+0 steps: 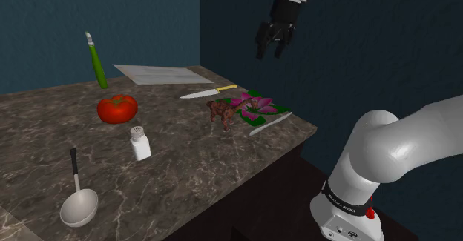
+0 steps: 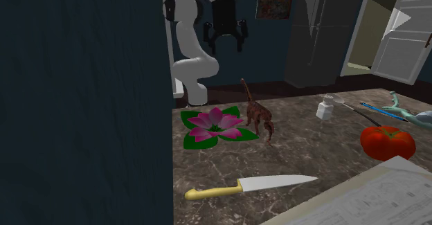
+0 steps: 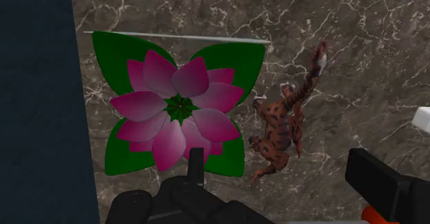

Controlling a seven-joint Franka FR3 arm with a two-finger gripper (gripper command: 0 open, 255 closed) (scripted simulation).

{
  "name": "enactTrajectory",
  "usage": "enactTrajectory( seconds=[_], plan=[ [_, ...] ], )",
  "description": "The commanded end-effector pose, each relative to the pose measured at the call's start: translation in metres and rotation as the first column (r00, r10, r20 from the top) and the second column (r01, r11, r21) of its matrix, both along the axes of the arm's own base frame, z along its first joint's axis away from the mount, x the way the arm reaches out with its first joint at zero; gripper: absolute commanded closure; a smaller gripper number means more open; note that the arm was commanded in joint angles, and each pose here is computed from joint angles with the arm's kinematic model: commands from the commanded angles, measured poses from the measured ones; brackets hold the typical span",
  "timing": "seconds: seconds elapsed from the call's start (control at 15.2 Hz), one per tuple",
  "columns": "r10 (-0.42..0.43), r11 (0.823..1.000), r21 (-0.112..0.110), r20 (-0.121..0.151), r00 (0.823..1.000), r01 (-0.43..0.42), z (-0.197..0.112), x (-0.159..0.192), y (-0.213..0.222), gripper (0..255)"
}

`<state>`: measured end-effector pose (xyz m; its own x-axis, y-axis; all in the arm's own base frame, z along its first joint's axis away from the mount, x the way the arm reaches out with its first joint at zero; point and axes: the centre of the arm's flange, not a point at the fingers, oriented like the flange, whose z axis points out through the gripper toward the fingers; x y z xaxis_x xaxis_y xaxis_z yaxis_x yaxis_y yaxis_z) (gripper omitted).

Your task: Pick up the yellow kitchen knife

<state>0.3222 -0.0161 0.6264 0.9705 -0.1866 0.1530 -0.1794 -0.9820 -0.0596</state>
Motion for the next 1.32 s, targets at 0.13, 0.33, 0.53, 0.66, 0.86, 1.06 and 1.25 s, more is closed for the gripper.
enactTrajectory(
  seconds=[0.13,0.33,0.53,0.66,0.86,1.06,1.25],
  plan=[
    [-0.09,0.996,0.012,-0.02,0.996,0.091,-0.008,0.027,0.005,0],
    [-0.224,0.974,0.026,-0.052,0.973,0.225,-0.022,0.068,0.009,0],
    [-0.352,0.934,0.035,-0.086,0.932,0.356,-0.037,0.108,0.007,0],
    [-0.433,0.897,0.039,-0.109,0.895,0.44,-0.047,0.135,0.004,0],
    [-0.548,0.829,0.041,-0.143,0.824,0.558,-0.064,0.173,-0.007,0],
    [-0.651,0.745,0.038,-0.178,0.738,0.666,-0.082,0.209,-0.021,0],
    [-0.741,0.647,0.03,-0.211,0.637,0.762,-0.101,0.242,-0.04,0]
  ],
)
